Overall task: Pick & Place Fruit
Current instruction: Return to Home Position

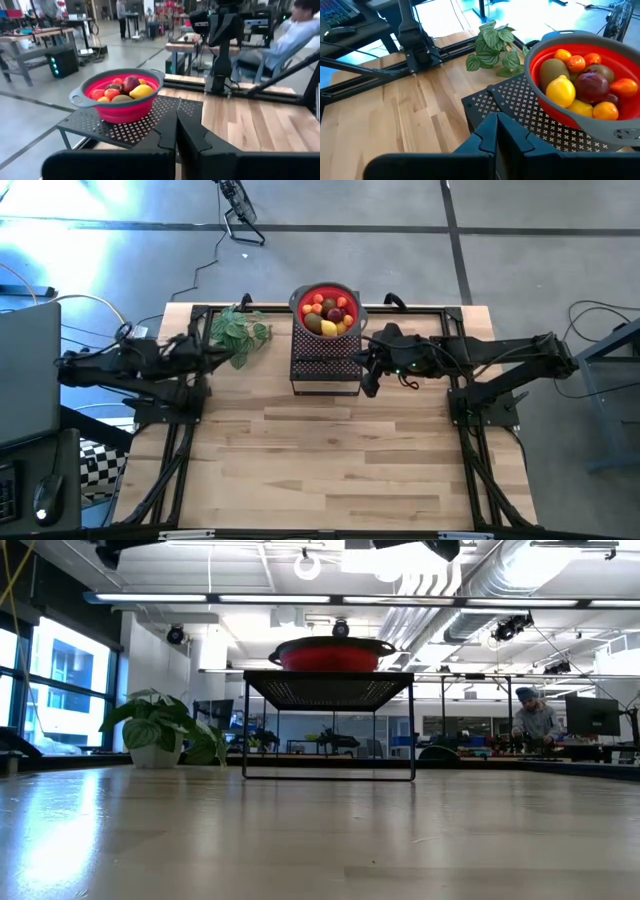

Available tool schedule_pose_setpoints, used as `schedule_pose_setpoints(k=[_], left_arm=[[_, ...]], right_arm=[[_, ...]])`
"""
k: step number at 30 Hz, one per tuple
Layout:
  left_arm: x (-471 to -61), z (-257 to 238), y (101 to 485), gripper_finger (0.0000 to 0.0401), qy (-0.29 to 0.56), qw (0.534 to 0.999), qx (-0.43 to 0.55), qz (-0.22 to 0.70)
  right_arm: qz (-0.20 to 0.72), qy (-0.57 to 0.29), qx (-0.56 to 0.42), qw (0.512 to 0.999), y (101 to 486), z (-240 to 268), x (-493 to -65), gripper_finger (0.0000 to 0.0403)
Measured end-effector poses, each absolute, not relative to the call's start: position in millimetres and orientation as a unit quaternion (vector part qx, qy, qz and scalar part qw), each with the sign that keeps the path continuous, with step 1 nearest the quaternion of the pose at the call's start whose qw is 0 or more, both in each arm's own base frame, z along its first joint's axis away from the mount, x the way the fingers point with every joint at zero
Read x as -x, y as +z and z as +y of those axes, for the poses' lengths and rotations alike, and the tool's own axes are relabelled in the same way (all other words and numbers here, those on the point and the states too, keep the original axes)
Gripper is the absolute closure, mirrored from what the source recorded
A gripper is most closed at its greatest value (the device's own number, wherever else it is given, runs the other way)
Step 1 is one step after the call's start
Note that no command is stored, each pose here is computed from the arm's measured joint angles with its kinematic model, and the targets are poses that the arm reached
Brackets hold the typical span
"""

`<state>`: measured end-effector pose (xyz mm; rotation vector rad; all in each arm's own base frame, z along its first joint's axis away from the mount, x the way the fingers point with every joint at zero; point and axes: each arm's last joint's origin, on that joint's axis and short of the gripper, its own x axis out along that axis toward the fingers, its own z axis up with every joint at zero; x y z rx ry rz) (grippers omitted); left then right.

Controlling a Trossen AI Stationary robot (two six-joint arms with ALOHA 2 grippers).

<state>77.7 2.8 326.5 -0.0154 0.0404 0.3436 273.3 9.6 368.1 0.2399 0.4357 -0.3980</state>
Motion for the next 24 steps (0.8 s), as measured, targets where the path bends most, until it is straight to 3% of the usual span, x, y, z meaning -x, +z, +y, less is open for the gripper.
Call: schedule_pose_setpoints(k=[11, 24], left_arm=[[-29, 9, 300, 0.0401, 0.166, 0.983, 0.023, -0.076], [-26, 8, 297, 0.0401, 0.144, 0.988, -0.016, -0.047]], right_arm=[[0.205, -0.193, -0.121, 0.952, 370, 10, -274, 0.0399], [0.205, -0.193, -0.123, 0.952, 370, 10, -274, 0.0400]])
